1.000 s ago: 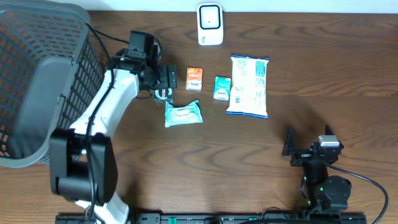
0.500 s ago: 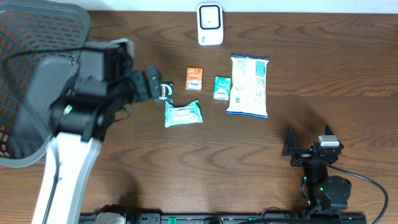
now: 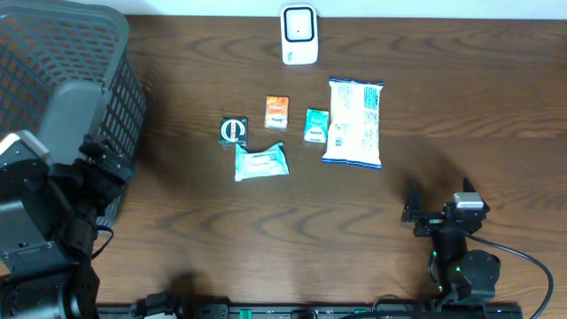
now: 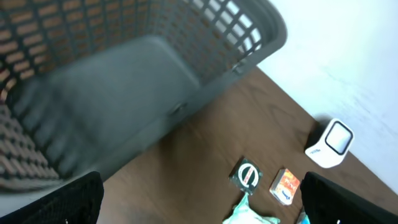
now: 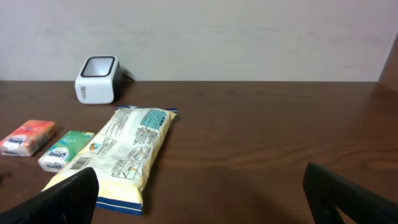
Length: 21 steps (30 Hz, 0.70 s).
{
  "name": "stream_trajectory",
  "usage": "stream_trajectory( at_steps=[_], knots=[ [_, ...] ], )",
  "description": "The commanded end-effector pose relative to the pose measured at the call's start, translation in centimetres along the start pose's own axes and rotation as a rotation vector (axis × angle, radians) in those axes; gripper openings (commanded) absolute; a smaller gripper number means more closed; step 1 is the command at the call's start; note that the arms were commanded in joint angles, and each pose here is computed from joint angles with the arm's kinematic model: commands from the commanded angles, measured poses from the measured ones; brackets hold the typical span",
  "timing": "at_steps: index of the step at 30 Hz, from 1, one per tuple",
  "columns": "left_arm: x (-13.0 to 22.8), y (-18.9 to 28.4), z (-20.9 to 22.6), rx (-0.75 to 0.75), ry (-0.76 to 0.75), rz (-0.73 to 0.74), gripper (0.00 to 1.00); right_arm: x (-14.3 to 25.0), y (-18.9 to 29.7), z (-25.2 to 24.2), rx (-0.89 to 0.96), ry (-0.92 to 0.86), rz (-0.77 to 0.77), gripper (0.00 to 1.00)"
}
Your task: Scan the item barcode
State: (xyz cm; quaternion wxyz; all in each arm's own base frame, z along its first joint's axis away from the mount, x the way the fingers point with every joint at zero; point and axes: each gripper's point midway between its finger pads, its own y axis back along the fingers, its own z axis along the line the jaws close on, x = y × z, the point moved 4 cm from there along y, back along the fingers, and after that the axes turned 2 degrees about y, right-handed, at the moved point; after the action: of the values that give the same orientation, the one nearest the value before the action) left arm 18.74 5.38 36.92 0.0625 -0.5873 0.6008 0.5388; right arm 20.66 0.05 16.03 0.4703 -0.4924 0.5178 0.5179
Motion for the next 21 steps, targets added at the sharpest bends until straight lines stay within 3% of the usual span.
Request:
stream_trajectory(
  at_steps=[1, 12, 18, 21],
  knots=[
    [-0.1, -0.1, 0.4, -0.031, 0.054, 0.005, 0.99, 0.0, 0.0, -0.1, 0.007, 0.007, 0.000, 0.99],
    [-1.1, -2.2, 0.1, -0.074, 0.157, -0.012, 0.99, 0.0, 0.0, -0.1, 0.007, 0.007, 0.000, 0.99],
    [0.3, -6.1, -2.1, 0.012, -0.024, 0.171, 0.99, 0.0, 0.0, -0.1, 0.007, 0.007, 0.000, 0.99],
    [3.0, -7.5, -5.3, 0.271, -0.224, 0.378, 0.99, 0.0, 0.0, -0.1, 0.007, 0.007, 0.000, 0.99]
  ],
)
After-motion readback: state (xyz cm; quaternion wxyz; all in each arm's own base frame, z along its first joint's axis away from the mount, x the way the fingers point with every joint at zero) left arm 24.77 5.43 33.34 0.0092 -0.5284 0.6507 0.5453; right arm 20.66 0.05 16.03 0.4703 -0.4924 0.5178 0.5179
